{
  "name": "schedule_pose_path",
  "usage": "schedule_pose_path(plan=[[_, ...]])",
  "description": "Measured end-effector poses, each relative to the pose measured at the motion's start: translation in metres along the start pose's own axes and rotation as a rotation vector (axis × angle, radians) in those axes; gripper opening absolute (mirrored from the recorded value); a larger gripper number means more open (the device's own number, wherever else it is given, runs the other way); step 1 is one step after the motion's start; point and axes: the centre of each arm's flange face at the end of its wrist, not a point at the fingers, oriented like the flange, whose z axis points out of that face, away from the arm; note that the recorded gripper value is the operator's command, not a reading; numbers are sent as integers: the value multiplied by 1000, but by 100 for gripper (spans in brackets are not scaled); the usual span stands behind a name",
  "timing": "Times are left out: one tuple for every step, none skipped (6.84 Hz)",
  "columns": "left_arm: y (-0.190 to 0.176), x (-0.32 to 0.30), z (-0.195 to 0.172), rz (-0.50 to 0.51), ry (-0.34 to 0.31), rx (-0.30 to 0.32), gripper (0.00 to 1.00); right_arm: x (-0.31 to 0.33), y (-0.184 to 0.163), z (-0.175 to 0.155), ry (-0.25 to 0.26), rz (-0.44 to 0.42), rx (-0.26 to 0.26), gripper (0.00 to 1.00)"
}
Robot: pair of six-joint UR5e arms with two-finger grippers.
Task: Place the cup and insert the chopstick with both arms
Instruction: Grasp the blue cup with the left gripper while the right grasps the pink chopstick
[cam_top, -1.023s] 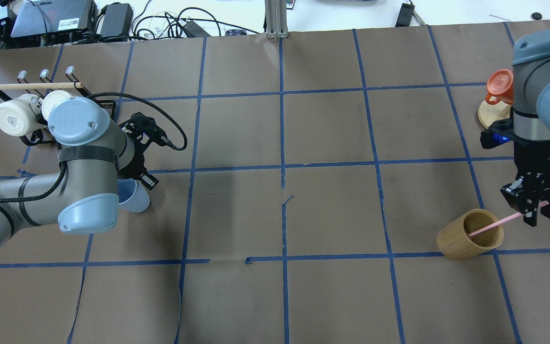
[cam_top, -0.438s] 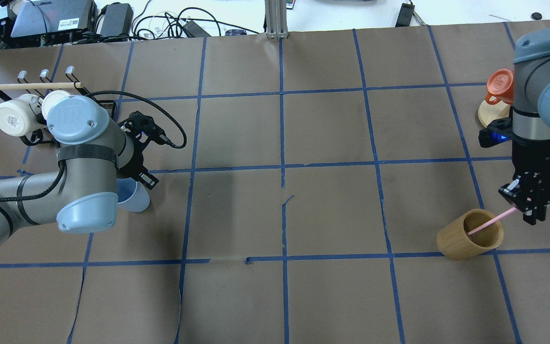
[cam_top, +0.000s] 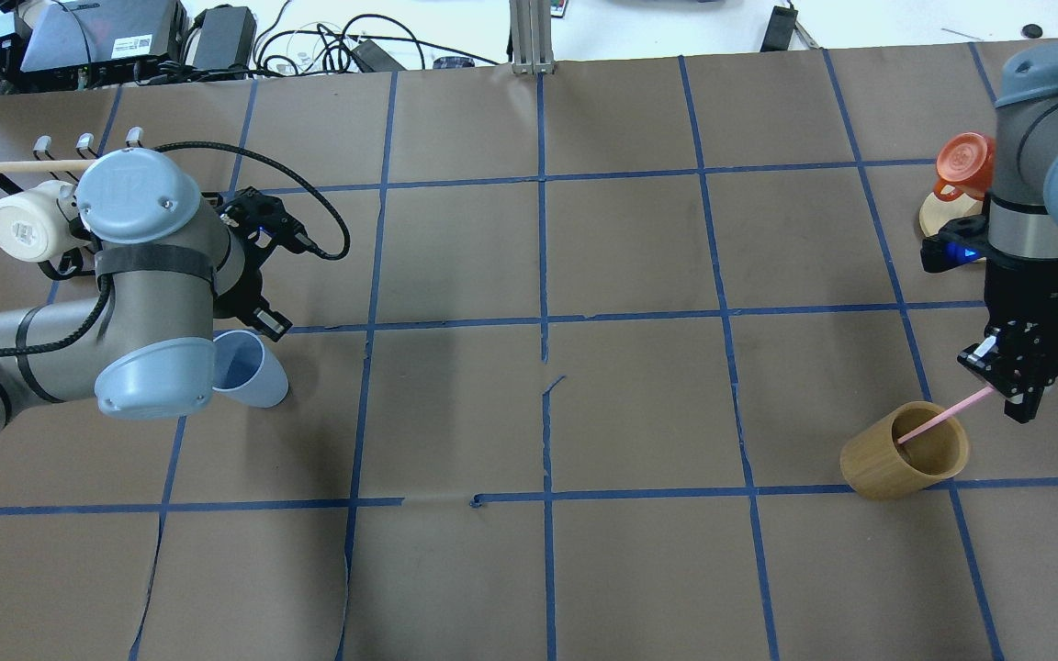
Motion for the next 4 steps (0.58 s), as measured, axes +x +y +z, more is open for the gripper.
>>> schedule_pose_path(plan=[[2, -3, -4, -26, -29, -39, 37, -1, 1, -2, -11, -2, 0, 2], [6, -3, -5, -63, -59, -70, 37, -3, 3, -2, -25, -1, -3, 2], [10, 0, -3, -112, -66, -83, 37, -4, 5, -5, -43, 2, -9, 0], [12, 4, 1, -161, -55, -78, 58, -4, 9, -12, -56, 1, -19, 0]])
